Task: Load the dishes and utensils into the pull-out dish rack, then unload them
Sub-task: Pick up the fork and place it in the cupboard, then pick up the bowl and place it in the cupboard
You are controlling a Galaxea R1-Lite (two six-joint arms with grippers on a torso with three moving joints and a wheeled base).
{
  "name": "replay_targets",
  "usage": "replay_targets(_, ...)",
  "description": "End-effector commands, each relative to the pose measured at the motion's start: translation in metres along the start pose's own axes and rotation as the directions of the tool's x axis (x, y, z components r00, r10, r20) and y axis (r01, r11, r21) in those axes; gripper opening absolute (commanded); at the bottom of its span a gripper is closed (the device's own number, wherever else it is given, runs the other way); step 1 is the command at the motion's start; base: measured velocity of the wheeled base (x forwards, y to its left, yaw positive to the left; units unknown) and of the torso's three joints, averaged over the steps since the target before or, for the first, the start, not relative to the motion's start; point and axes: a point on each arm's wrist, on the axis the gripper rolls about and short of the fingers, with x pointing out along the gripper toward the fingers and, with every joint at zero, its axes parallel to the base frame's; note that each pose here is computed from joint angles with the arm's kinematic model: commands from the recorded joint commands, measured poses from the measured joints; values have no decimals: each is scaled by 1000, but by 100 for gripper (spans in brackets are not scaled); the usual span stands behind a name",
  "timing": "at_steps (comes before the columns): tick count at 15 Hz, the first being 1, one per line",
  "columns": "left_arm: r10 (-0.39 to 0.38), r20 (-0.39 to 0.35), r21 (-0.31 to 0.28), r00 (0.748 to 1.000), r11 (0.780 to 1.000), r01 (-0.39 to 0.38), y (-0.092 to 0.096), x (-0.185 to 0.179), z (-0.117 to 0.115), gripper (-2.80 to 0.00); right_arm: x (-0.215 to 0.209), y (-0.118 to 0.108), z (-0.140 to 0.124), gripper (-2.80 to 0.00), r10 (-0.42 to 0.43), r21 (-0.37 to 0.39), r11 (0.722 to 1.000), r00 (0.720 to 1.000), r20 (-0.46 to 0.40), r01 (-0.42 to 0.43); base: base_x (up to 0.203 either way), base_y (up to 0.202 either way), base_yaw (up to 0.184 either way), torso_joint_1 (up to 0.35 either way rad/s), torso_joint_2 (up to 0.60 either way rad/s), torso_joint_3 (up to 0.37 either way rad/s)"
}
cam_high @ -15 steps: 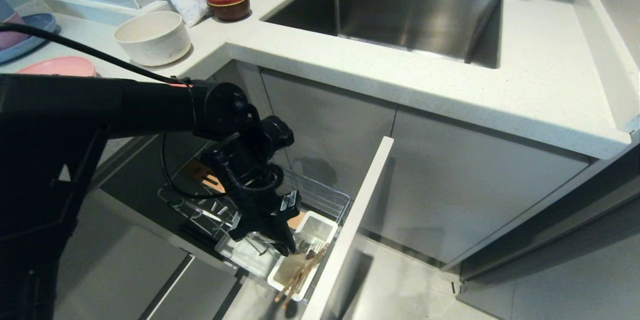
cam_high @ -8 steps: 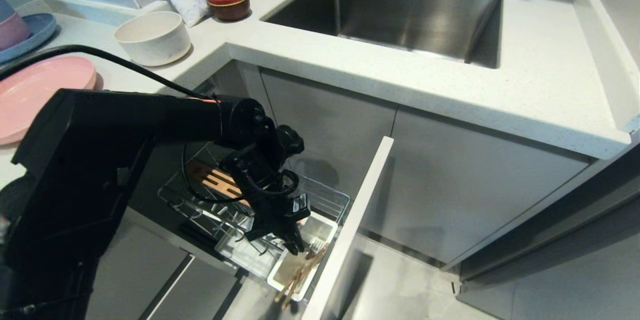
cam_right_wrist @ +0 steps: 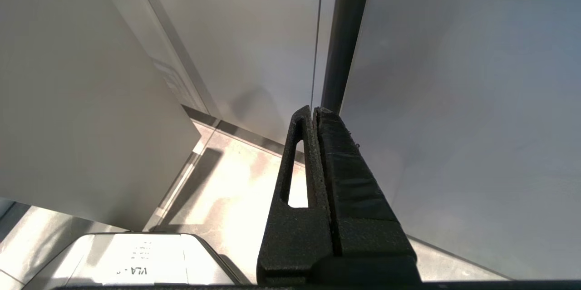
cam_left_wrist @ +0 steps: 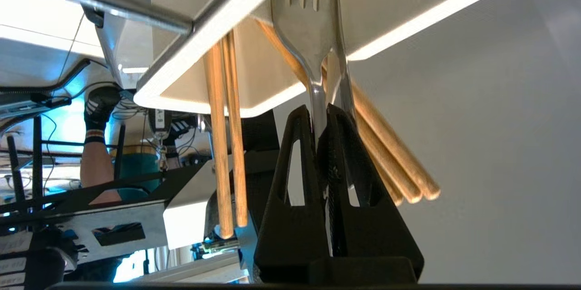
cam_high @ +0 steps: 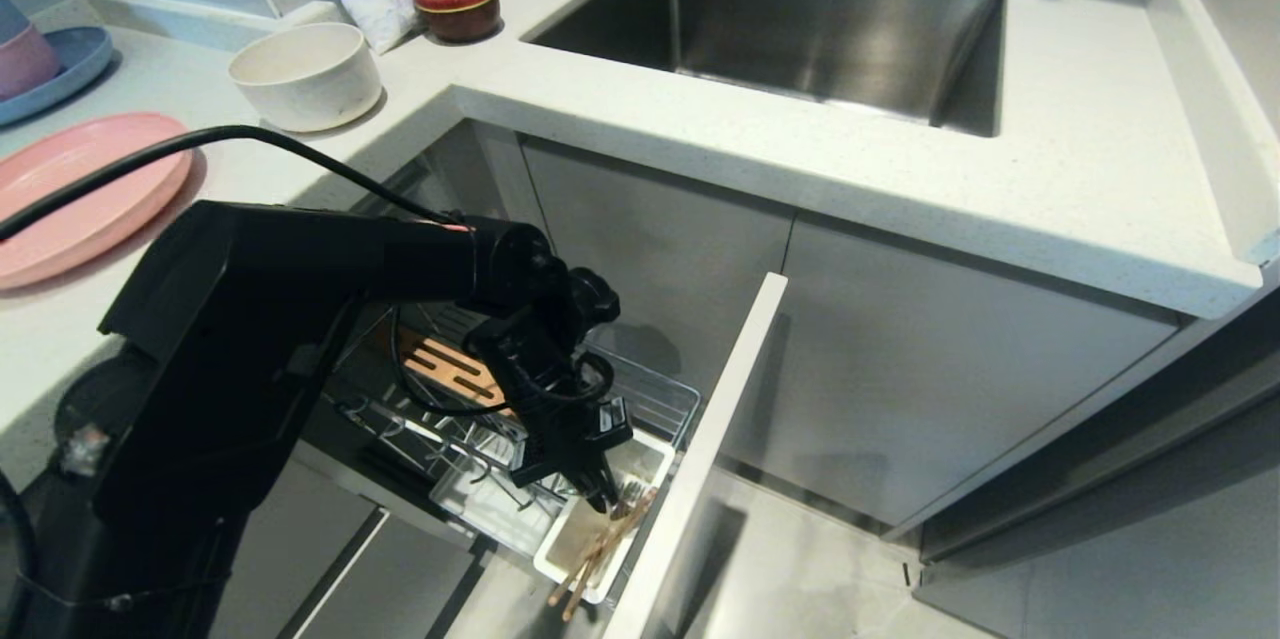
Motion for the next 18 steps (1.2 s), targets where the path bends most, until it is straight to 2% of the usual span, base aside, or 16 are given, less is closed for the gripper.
replay_targets(1,6,-11,-10,1000,1000,-6,1,6,4,-280,0,0,-1,-280,1,0,1000,1000,2,-1,0,0,0,0,0,0)
replay_targets(5,12,-4,-9,1000,1000,-12,1,5,3,-280,0,0,-1,-280,0,0,1000,1000,2,0,0,0,0,0,0,0)
replay_targets(6,20,5,-8,1000,1000,-20,1,4,3,0,0,0,-1,-280,1,0,1000,1000,2,-1,0,0,0,0,0,0)
replay_targets(12,21,40,-14,999,1000,-21,-1,-7,-2,0,0,0,-1,-280,0,0,1000,1000,2,0,0,0,0,0,0,0)
replay_targets(18,-37,116,17,993,999,35,-2,-48,-23,0,0,0,-1,-280,0,0,1000,1000,2,0,0,0,0,0,0,0)
